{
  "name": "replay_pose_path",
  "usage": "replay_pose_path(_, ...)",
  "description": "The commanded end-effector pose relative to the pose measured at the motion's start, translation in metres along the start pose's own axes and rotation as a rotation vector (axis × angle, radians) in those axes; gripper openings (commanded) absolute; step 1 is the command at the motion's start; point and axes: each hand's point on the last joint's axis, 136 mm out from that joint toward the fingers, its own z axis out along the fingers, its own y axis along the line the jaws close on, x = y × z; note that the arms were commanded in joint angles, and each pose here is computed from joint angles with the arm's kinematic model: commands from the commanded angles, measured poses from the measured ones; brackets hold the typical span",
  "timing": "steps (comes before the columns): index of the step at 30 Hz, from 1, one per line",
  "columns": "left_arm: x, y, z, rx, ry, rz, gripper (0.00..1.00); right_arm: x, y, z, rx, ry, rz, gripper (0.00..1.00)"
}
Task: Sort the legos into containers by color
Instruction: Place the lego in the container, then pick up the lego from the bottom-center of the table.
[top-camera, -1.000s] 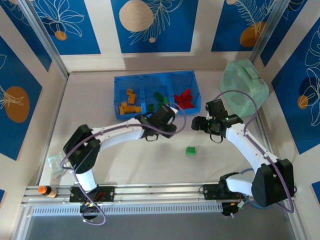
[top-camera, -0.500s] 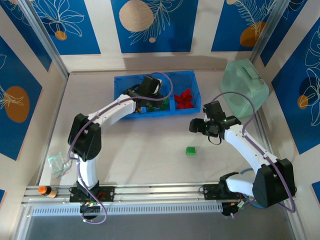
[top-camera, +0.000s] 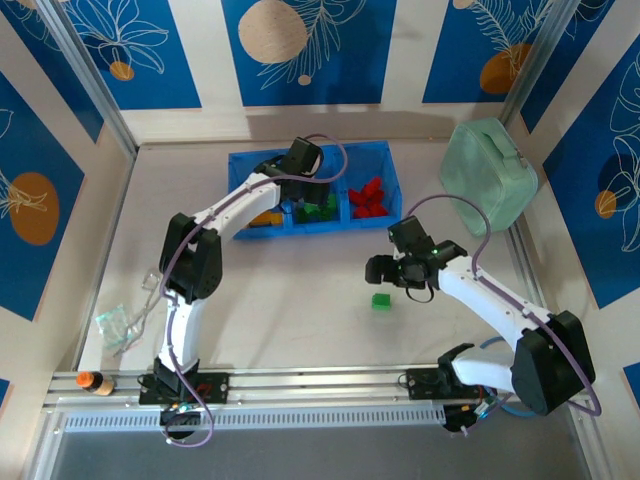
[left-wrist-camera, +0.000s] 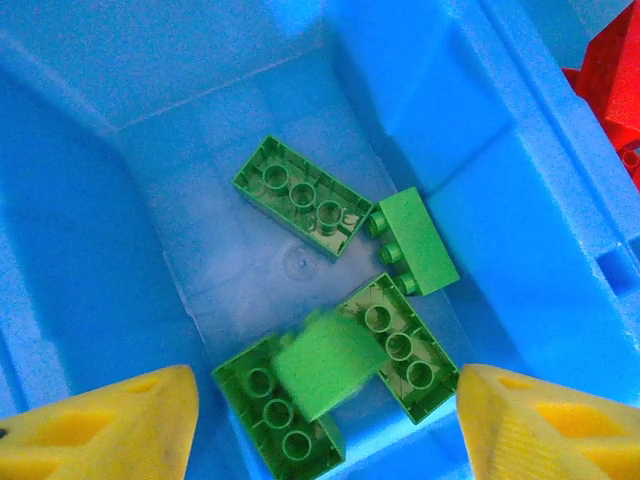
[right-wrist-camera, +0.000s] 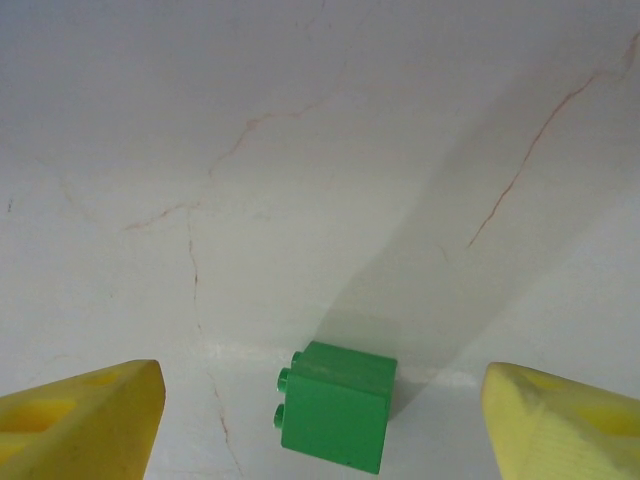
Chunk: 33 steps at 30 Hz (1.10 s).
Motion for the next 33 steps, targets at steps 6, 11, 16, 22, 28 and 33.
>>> replay_pose_path(6, -0.016, -0.012, -0.068, 0.1, -0.111, -0.016, 0.72, 0.024, -0.004, 0.006, 0.036, 0.063, 0.012, 0.83)
replay_pose_path(11, -0.01, -0.009, -0.101, 0.124, -0.174, -0.03, 0.73, 0.042, -0.008, 0.013, 0.059, 0.116, 0.028, 0.82)
replay_pose_path(16, 0.01, -0.006, -0.122, 0.141, -0.211, -0.059, 0.73, 0.055, -0.009, 0.024, 0.07, 0.155, 0.035, 0.81)
replay_pose_path(22, 0.045, 0.006, -0.135, 0.123, -0.213, -0.082, 0.73, 0.057, 0.0, 0.038, 0.055, 0.188, 0.028, 0.8)
replay_pose_path(28, 0.079, 0.022, -0.14, 0.075, -0.195, -0.089, 0.74, 0.057, 0.006, 0.05, 0.091, 0.225, 0.0, 0.75)
replay_pose_path(33, 0.104, 0.031, -0.141, 0.055, -0.176, -0.111, 0.74, 0.056, 0.008, 0.052, 0.144, 0.229, -0.02, 0.5)
